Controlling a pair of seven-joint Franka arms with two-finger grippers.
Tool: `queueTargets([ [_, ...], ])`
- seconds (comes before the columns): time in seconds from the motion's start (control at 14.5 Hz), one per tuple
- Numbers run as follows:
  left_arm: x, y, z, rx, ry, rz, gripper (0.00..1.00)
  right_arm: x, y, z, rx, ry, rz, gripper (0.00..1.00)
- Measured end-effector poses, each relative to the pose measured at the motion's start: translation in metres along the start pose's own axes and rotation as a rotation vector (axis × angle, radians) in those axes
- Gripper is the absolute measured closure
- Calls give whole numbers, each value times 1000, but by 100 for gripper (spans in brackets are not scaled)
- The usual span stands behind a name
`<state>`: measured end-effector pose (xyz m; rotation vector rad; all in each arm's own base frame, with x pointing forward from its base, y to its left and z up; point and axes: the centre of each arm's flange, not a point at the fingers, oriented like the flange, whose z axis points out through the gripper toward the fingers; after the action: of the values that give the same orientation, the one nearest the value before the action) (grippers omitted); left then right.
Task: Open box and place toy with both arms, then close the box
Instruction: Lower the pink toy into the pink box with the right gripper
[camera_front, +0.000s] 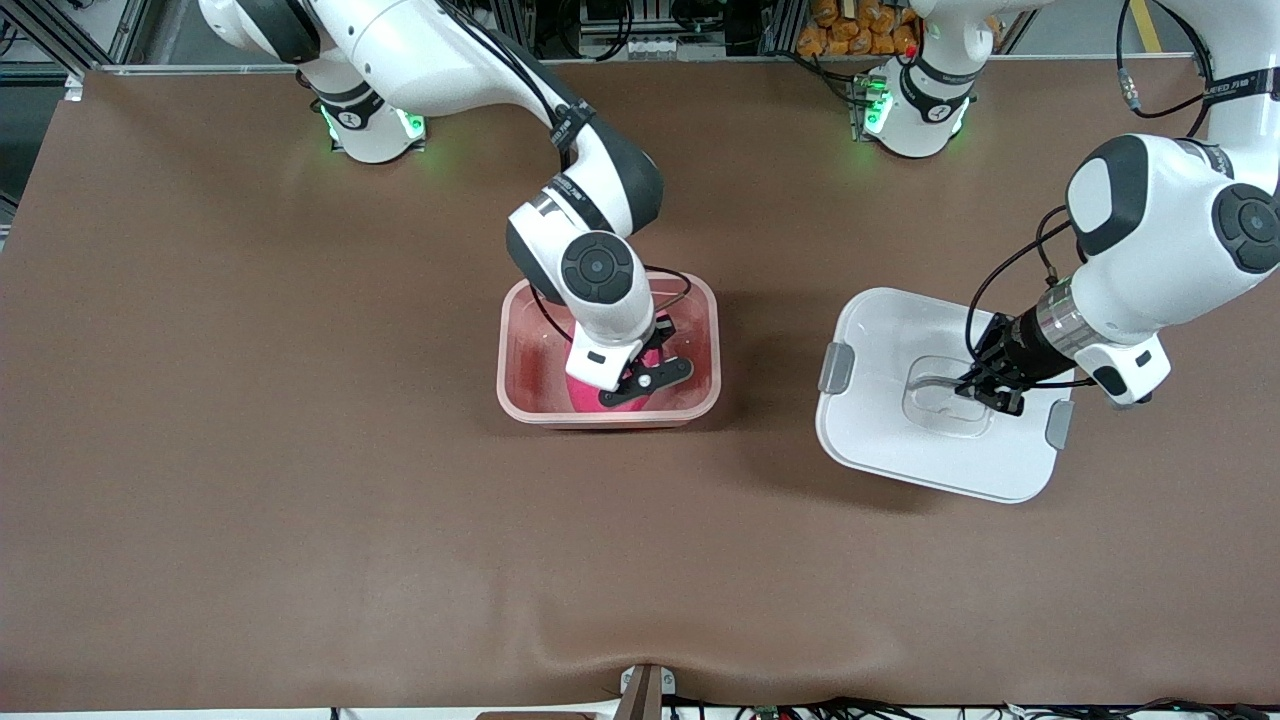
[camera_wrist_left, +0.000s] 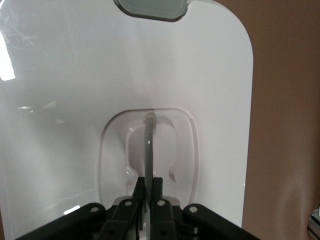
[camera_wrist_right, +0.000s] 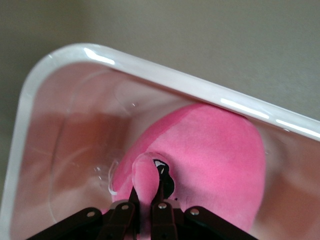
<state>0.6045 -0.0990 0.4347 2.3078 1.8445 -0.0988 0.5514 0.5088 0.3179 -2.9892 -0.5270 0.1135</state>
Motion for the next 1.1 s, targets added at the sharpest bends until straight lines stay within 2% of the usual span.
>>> queueTargets([
  [0.28, -4, 0, -7, -3, 0, 6, 93, -1, -17, 17, 11, 30, -2, 89],
  [0.55, -7, -2, -18, 20, -1, 11, 93, -6, -30, 30, 8, 23, -4, 89],
  [0.62, -7, -2, -19, 20, -1, 10, 93, -6, -29, 30, 7, 23, -3, 85],
  [1.1, -8, 0, -22, 15, -1, 12, 93, 3, -20, -2, 16, 69, 11, 17],
])
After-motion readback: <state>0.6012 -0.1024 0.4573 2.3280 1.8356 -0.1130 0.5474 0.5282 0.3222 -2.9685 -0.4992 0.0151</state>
